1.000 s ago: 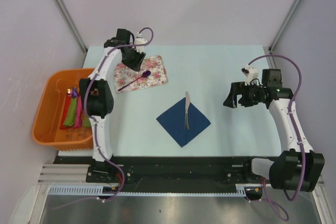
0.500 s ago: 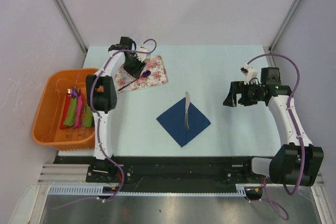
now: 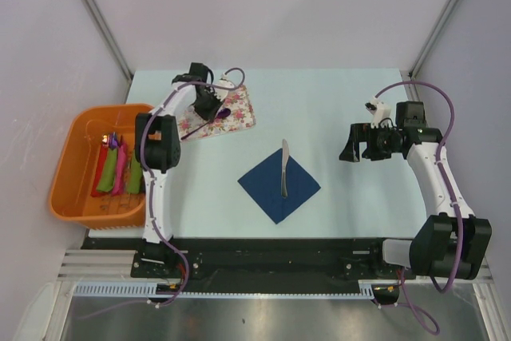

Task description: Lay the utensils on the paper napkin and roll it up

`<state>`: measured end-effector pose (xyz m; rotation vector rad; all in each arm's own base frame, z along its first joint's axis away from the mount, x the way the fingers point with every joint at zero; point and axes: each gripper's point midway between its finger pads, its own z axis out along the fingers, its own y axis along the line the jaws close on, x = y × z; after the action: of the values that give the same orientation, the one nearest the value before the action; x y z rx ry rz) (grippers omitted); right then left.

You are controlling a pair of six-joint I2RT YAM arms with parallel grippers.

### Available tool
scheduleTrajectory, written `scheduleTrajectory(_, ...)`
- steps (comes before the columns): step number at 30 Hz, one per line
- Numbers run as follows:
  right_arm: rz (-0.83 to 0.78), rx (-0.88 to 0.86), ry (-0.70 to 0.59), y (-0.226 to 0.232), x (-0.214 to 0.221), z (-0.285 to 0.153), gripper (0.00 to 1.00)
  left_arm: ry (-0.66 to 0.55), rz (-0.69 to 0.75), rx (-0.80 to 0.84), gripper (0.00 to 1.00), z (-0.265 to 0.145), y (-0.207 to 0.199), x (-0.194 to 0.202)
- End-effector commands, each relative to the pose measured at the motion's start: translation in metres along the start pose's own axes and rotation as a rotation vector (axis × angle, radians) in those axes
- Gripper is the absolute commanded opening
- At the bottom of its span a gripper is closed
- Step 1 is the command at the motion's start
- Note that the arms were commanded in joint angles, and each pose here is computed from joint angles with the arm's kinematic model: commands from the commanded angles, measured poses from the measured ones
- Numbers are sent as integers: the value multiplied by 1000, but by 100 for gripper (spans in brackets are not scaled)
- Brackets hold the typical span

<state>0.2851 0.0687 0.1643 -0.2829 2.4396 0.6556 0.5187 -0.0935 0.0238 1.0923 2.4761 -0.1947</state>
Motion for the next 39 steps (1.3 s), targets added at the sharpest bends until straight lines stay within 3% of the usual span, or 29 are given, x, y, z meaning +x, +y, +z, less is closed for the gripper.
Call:
scheduleTrajectory(1,-36,17,-46,1,-14,-9,100,9,35,21,7,3,-16,0)
scheduleTrajectory(3,-38,13,-50,2,-14,-9,100,-12,9,-6,0,-6,-11,-9)
scheduleTrajectory(12,-55,0,-78,9,-16,-17,100,-218,-165,-157,0,-97,5,-76)
scheduleTrajectory(16,-62,-4,-93,12,-17,-19,100,-273,-267,-194,0,-134,-8,-95)
scheduleTrajectory(21,-67,0,-107,14,-19,-23,100,-281,-469,-369,0,-167,-30,-99)
scheduleTrajectory(26,-69,2,-107,15,-16,-24,100,-227,-708,-257,0,-157,-87,-83)
scheduleTrajectory(28,-71,4,-112,15,-17,-25,100,-225,-724,-280,0,-155,-102,-72)
scheduleTrajectory(33,-68,9,-115,14,-15,-25,100,-212,-669,-165,0,-144,-178,-71)
scheduleTrajectory(39,-63,23,-108,11,-13,-25,100,-204,-933,51,0,-119,-238,-57)
